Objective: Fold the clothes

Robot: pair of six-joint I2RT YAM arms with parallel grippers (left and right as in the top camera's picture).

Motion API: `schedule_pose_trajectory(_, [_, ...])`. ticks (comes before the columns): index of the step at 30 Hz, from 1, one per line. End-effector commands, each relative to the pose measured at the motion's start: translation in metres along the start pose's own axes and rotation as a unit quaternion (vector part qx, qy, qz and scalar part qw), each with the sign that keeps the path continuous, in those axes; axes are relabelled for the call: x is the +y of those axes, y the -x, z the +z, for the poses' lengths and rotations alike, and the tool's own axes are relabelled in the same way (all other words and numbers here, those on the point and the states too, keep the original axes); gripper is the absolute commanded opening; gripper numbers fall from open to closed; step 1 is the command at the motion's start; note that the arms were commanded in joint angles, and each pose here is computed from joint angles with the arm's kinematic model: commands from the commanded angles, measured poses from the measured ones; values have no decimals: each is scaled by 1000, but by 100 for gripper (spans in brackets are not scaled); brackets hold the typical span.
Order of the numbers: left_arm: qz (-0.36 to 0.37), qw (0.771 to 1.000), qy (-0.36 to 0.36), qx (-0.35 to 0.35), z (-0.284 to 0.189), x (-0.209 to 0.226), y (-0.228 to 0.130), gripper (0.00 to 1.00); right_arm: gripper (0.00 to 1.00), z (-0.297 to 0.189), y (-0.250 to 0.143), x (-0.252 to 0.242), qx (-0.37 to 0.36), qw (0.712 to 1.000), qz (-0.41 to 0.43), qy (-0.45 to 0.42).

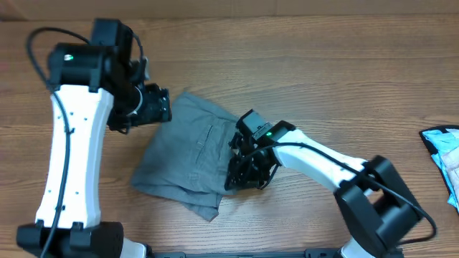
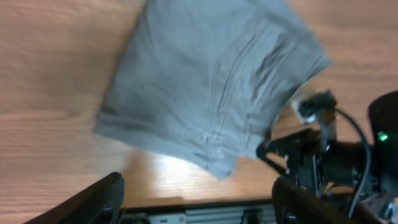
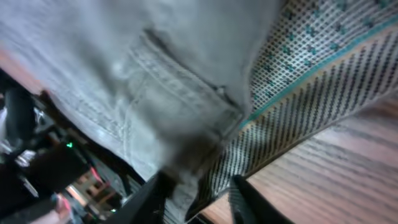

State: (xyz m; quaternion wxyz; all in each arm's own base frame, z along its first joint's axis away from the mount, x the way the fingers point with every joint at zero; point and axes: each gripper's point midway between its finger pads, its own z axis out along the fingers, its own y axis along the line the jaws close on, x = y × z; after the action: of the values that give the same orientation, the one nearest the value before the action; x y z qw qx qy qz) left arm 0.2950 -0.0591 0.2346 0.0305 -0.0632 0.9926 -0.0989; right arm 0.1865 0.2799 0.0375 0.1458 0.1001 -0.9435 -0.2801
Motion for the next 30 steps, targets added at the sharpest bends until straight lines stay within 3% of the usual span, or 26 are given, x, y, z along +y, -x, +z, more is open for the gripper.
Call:
schedule_pose_trajectory(1, [7, 999, -27, 44, 30, -5, -10, 77, 27, -3, 3, 0, -3, 999, 34, -2])
schedule_pose_trajectory(7, [-6, 994, -54, 100, 97, -1, -30, 80, 4, -4, -22, -13, 42, 996, 71, -29])
schedule_pose_trajectory(11, [-19, 990, -49, 128, 143, 11, -51, 82, 4, -5, -25, -15, 47, 995, 75, -34])
schedule_pose_trajectory(12, [-23, 990, -47, 133, 153, 15, -57, 82, 6, -5, -25, -15, 46, 996, 75, -34])
schedule_pose_trajectory(13, [-24, 990, -47, 134, 163, 17, -60, 82, 15, -5, -25, -15, 46, 996, 74, -36])
schedule_pose_trajectory(15, [-37, 990, -45, 130, 187, 24, -68, 81, 46, -8, -19, -19, 35, 997, 64, -40])
schedule_pose_trajectory(16, [-37, 990, -46, 129, 192, 25, -70, 79, 46, -11, -16, -20, 30, 997, 59, -37])
schedule_pose_trajectory(19, [-56, 988, -42, 136, 208, 31, -83, 58, 47, -23, -2, -22, 12, 998, 62, -26])
schedule_pose_trajectory(20, [-59, 988, -39, 138, 211, 33, -86, 43, 47, -29, 3, -22, 3, 998, 67, -22])
schedule_pose_trajectory(24, [-63, 987, -20, 147, 213, 41, -93, 4, 52, -50, 17, -15, -16, 999, 44, 14])
schedule_pose_trajectory(27, [-70, 985, -24, 155, 211, 41, -96, 4, 60, -54, 18, -6, -14, 999, 16, 46])
schedule_pose_trajectory(30, [-74, 984, -24, 159, 207, 42, -96, 4, 62, -49, 19, 0, -16, 999, 3, 47])
